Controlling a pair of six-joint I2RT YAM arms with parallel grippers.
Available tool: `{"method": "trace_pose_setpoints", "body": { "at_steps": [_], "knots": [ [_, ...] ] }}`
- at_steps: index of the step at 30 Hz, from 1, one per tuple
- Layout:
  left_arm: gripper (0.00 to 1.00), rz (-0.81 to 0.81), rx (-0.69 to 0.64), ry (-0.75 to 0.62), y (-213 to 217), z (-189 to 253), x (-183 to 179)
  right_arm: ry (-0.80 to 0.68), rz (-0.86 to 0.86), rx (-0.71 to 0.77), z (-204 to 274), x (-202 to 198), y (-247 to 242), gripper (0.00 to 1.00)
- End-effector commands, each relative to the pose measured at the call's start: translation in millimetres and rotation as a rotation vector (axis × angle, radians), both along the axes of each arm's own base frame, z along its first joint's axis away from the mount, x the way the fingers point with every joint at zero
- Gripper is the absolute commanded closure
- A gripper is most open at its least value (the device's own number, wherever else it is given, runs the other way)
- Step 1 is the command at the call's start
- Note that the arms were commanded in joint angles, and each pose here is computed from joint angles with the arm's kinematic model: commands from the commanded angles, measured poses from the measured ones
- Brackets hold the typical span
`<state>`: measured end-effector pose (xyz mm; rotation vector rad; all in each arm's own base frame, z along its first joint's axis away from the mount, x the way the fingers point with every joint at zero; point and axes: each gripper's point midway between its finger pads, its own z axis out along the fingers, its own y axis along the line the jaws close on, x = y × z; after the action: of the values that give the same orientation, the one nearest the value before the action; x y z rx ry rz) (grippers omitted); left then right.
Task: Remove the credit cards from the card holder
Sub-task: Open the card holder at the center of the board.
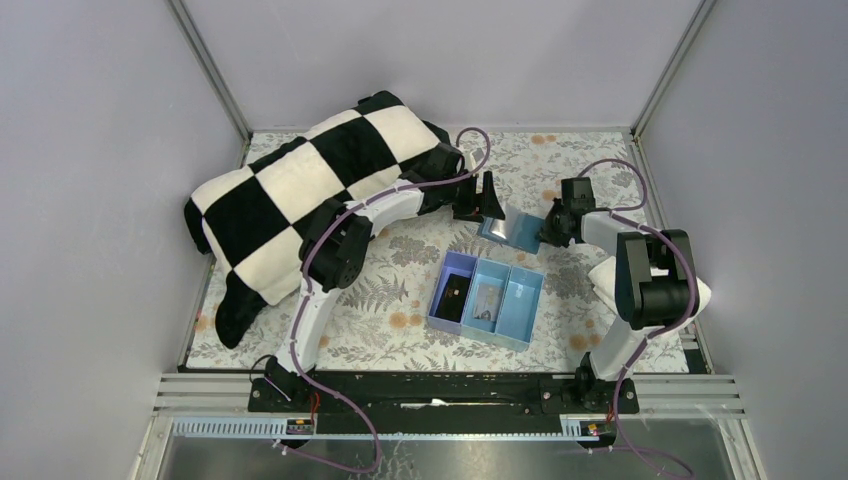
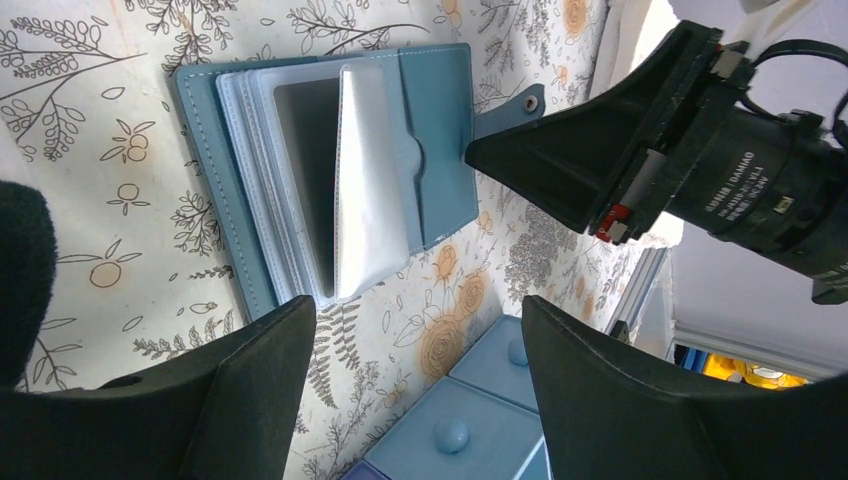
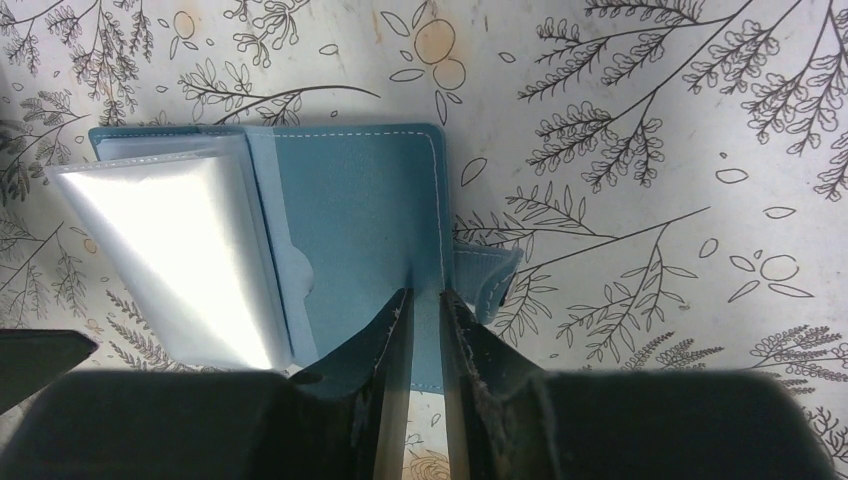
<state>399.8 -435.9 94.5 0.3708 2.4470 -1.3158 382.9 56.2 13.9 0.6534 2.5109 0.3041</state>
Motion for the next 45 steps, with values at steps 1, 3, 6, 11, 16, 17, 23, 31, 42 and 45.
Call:
{"method": "trace_pose_setpoints", "body": {
  "at_steps": [1, 3, 6, 11, 16, 17, 23, 31, 42, 45],
  "knots": [
    [0.21, -0.015, -0.051, -0.043, -15, 10, 7, 0.06, 0.022, 0.003, -21, -11, 2, 0.77],
    [0.21, -0.013, -0.062, -0.042, -17, 11, 8, 0.064, 0.029, 0.006, -24, -10, 3, 0.76],
    [0.21, -0.027, -0.074, -0.05, -23, 9, 8, 0.076, 0.052, 0.03, -27, -7, 8, 0.76],
    [0.22, -0.042, -0.057, -0.049, -33, 0, 7, 0.062, 0.06, 0.055, -24, -4, 13, 0.74],
    [0.21, -0.083, -0.125, -0.022, -53, 4, -4, 0.058, 0.055, 0.048, -21, -5, 11, 0.73],
    [0.21, -0.1, -0.164, -0.011, -58, 10, -7, 0.055, 0.058, 0.05, -20, -5, 11, 0.73],
    [0.2, -0.23, -0.306, -0.002, -68, 47, -30, 0.029, 0.041, 0.075, -7, -8, 5, 0.72],
    [0.2, -0.208, -0.32, -0.009, -66, 49, -29, -0.09, 0.018, 0.094, 35, -5, -3, 0.69],
    [0.2, -0.03, -0.245, -0.12, -13, 79, 15, -0.28, 0.004, 0.152, 106, 13, -5, 0.66],
    [0.21, 0.039, -0.151, -0.126, 2, 67, 26, -0.295, 0.047, 0.25, 112, 26, 16, 0.65]
  ]
}}
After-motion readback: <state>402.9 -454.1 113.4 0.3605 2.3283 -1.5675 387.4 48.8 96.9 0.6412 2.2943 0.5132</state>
